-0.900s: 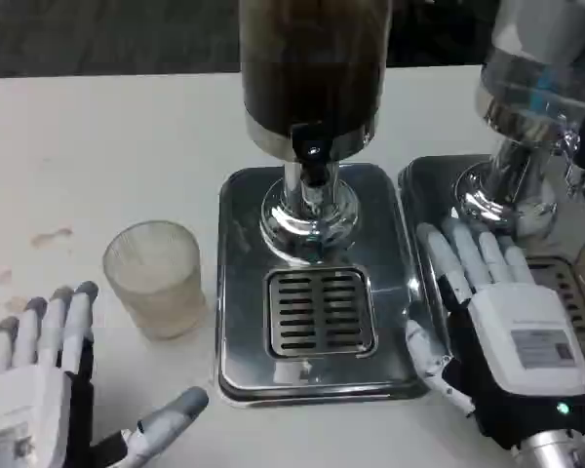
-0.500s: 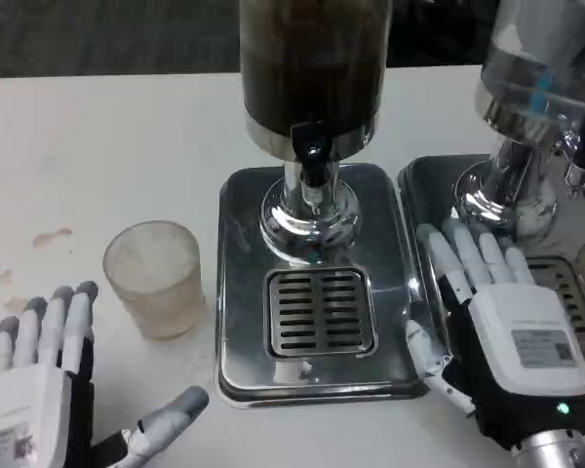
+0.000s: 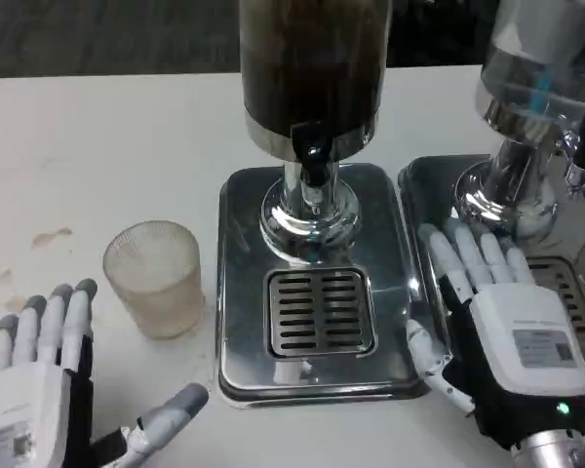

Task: Grasp the cup under the faucet to collect the drink, then remove the cup.

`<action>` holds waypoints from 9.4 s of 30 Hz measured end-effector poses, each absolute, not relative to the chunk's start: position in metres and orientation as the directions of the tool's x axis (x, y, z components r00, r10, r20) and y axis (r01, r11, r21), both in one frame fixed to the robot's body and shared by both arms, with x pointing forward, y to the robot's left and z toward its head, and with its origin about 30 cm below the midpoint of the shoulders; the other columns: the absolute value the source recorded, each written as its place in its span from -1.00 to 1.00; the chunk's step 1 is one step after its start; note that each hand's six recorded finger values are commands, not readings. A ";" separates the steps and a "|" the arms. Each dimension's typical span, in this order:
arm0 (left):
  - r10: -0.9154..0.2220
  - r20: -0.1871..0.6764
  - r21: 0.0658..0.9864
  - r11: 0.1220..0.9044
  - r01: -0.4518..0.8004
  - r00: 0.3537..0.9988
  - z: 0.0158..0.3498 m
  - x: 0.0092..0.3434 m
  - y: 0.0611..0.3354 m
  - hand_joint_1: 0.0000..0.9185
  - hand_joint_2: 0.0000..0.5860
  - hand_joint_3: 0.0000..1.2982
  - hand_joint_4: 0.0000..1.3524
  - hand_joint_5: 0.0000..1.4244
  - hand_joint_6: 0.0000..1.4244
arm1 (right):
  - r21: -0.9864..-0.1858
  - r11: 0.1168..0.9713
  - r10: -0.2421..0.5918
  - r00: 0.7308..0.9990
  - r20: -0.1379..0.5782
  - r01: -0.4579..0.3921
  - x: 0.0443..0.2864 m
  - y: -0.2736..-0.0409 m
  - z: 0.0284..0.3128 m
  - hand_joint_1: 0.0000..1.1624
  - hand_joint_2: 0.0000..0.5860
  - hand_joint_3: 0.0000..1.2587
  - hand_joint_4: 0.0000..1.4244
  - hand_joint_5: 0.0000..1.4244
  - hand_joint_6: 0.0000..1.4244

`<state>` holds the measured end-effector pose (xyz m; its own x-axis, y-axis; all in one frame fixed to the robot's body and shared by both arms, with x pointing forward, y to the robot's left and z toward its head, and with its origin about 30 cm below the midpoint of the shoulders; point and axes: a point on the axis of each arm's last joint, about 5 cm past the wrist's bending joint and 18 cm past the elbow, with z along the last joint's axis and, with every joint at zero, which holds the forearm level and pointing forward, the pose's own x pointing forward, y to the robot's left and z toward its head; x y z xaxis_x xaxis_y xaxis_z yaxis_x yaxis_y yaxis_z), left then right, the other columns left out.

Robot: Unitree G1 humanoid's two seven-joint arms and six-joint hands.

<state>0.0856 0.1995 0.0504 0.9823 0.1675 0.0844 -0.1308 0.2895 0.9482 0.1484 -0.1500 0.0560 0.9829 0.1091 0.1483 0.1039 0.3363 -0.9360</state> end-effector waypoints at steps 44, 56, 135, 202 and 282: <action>0.062 0.094 0.721 0.684 -0.111 0.994 0.016 0.180 0.238 -1.00 -1.00 -1.00 -1.00 -1.00 -1.00 | -0.935 0.344 0.070 0.991 0.117 0.086 0.130 -0.133 0.061 -0.95 0.88 -0.91 -1.00 -1.00 -1.00; 0.025 0.020 0.702 0.712 -0.032 0.999 0.019 0.199 0.235 -0.85 -1.00 -1.00 -1.00 -1.00 -1.00 | -0.935 0.347 0.062 0.993 0.104 0.076 0.124 -0.128 0.060 -0.94 0.84 -0.91 -1.00 -1.00 -1.00; 0.047 0.179 0.660 0.735 -0.155 0.983 0.021 0.204 0.222 0.28 -0.89 0.41 0.57 0.63 0.71 | -0.922 0.380 0.067 0.992 0.107 0.074 0.124 -0.126 0.063 -0.86 0.82 -0.91 -1.00 -1.00 -0.97; -0.275 0.243 0.805 0.593 -0.034 0.930 0.018 0.231 0.145 -0.82 -0.93 -0.76 -0.57 -0.27 -0.39 | -0.909 0.390 -0.122 0.987 0.108 0.148 0.121 -0.130 0.062 -0.87 0.78 -0.93 -1.00 -1.00 -0.98; -0.854 0.246 0.229 0.511 0.829 0.458 0.174 0.274 0.209 -1.00 -0.93 -1.00 -1.00 -1.00 -1.00 | -0.906 0.410 -0.078 0.994 0.080 0.105 0.128 -0.131 0.056 -0.87 0.78 -0.93 -1.00 -1.00 -0.98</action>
<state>0.2739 0.2095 0.1742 0.4582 -0.8541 0.2459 0.8287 0.5106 0.2292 0.1284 -0.1313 0.0560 0.9937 -0.0778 0.0803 0.1053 0.4103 -0.9058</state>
